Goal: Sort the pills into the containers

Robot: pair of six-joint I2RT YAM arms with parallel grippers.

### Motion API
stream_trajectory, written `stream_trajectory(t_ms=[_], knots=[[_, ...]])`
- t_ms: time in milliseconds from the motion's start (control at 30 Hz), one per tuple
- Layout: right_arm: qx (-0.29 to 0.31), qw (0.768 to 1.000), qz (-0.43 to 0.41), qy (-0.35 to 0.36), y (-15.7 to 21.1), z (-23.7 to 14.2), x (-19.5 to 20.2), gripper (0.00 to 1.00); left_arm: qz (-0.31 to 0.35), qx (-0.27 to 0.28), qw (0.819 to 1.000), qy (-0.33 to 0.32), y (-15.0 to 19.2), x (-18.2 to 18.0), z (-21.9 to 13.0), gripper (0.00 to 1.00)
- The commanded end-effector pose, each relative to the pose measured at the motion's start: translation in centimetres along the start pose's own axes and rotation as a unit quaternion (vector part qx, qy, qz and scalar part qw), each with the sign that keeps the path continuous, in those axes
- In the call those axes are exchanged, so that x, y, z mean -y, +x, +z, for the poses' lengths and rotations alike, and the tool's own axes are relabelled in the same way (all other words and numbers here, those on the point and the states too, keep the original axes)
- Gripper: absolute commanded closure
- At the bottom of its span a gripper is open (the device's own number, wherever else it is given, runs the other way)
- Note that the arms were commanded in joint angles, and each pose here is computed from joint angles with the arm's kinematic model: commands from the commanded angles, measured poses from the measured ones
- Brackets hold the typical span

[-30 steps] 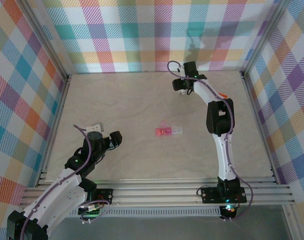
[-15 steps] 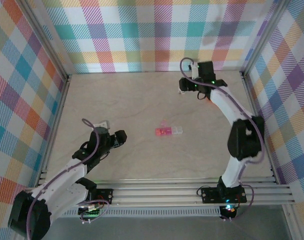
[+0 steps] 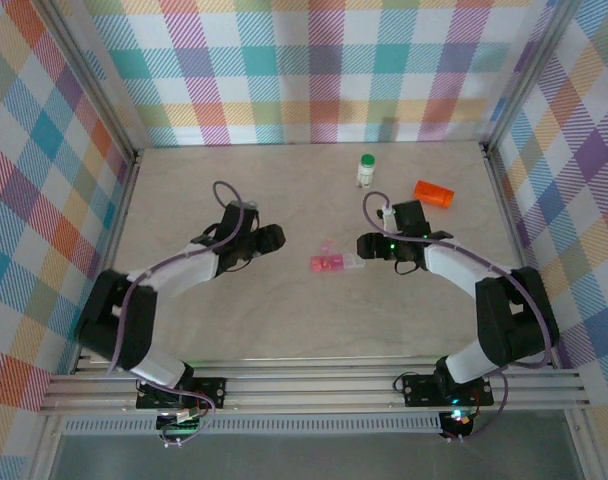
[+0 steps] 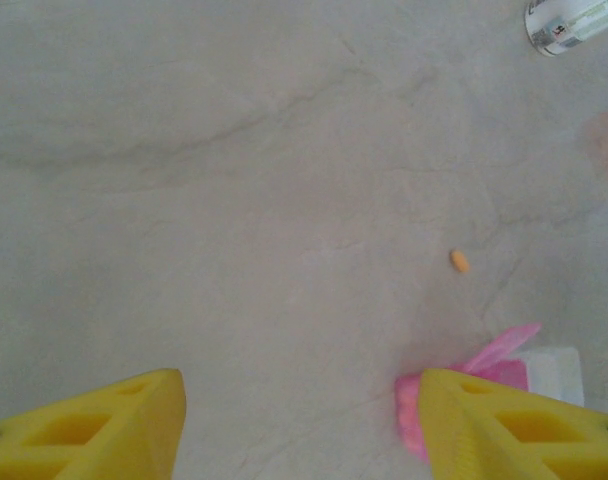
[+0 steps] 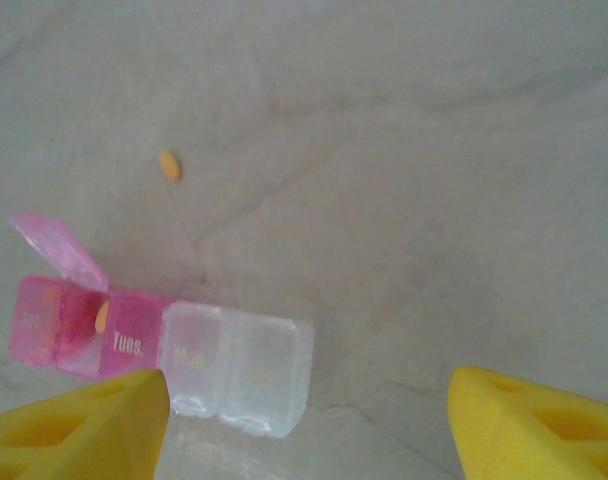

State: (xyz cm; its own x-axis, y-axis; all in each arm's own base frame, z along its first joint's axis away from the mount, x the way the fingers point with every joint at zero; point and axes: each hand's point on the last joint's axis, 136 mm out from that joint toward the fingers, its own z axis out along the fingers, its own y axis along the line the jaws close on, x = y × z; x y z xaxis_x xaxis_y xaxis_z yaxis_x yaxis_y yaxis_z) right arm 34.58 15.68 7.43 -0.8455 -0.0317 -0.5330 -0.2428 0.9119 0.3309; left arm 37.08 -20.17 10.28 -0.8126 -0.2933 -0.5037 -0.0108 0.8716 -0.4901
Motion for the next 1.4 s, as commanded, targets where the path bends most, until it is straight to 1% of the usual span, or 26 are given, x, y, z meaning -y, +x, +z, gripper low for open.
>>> stream_trajectory(t_ms=[0,133,267,400,567,667,900,1167,1367], knots=[[0.015,0.999,0.003,-0.048,-0.6,0.9,-2.1,0.28,0.023,-0.040,0.999,0.012,0.6,2.3,1.6,0.38],[0.000,0.998,-0.017,-0.053,0.4,2.1,-3.3,0.28,0.038,-0.057,0.998,0.001,0.7,3.8,4.0,0.38],[-0.009,0.999,-0.019,-0.048,0.7,2.9,-3.1,0.29,0.050,-0.078,0.996,-0.008,1.0,4.9,6.4,0.40],[-0.017,0.999,-0.019,-0.038,1.3,3.3,-2.7,0.30,0.059,-0.093,0.994,-0.015,1.2,5.5,8.0,0.41],[-0.026,0.999,-0.018,-0.035,2.2,3.6,-2.5,0.30,0.069,-0.101,0.992,-0.014,1.7,6.3,9.3,0.42],[-0.033,0.999,-0.017,-0.033,2.8,3.8,-2.4,0.31,0.074,-0.119,0.990,-0.025,2.8,6.0,9.6,0.43],[-0.042,0.999,-0.015,-0.027,3.3,4.2,-2.2,0.32,0.085,-0.124,0.988,-0.023,3.7,6.7,9.7,0.45],[-0.059,0.998,-0.011,-0.012,4.1,4.9,-1.6,0.34,0.109,-0.125,0.986,-0.004,5.1,8.4,8.6,0.46],[-0.068,0.998,-0.007,-0.006,4.7,5.4,-1.2,0.35,0.113,-0.130,0.985,-0.001,6.2,8.5,7.3,0.47]])
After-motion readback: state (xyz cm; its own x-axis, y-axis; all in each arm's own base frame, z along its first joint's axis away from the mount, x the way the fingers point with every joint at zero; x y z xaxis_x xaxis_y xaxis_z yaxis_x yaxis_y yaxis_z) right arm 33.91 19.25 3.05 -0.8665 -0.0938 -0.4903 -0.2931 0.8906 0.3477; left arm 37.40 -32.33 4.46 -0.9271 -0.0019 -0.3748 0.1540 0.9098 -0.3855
